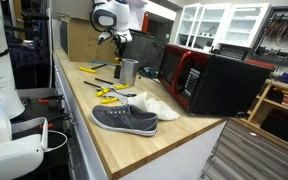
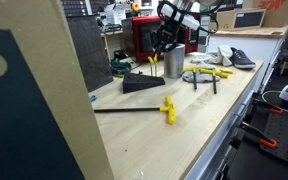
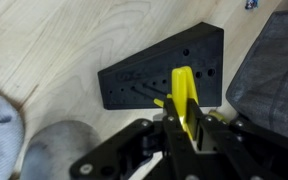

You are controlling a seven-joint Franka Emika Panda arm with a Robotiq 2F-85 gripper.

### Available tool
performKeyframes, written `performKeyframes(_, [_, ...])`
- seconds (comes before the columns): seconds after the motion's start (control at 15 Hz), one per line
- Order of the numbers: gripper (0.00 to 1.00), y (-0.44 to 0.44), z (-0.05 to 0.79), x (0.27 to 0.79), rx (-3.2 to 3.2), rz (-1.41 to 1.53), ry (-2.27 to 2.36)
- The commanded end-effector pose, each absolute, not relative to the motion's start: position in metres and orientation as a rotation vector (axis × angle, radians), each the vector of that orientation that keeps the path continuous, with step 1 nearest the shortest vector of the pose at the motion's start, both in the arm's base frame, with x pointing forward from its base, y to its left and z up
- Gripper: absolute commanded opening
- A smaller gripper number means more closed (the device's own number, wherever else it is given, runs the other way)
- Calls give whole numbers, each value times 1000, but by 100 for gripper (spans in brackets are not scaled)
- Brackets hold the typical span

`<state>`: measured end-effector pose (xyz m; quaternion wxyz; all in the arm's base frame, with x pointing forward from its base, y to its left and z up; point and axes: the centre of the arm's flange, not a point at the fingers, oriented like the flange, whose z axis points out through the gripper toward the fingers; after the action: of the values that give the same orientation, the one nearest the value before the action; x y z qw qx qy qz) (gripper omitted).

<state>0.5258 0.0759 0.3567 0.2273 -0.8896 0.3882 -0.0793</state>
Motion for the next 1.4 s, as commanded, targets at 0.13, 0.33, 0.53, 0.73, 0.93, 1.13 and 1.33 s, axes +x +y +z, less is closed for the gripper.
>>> performKeyframes(0.13, [4, 44, 350, 508, -2381, -172, 1143])
performKeyframes(0.33, [4, 32, 350, 509, -2327, -149, 1167])
performKeyframes(0.53, [4, 29, 349, 515, -2298, -144, 1186])
performKeyframes(0.73, [4, 30, 348, 517, -2291, -138, 1194])
performKeyframes(0.93, [4, 36, 350, 519, -2305, -143, 1184])
performKeyframes(1.13, [4, 44, 355, 520, -2329, -156, 1172])
performKeyframes(1.33, [4, 52, 357, 523, -2343, -160, 1142])
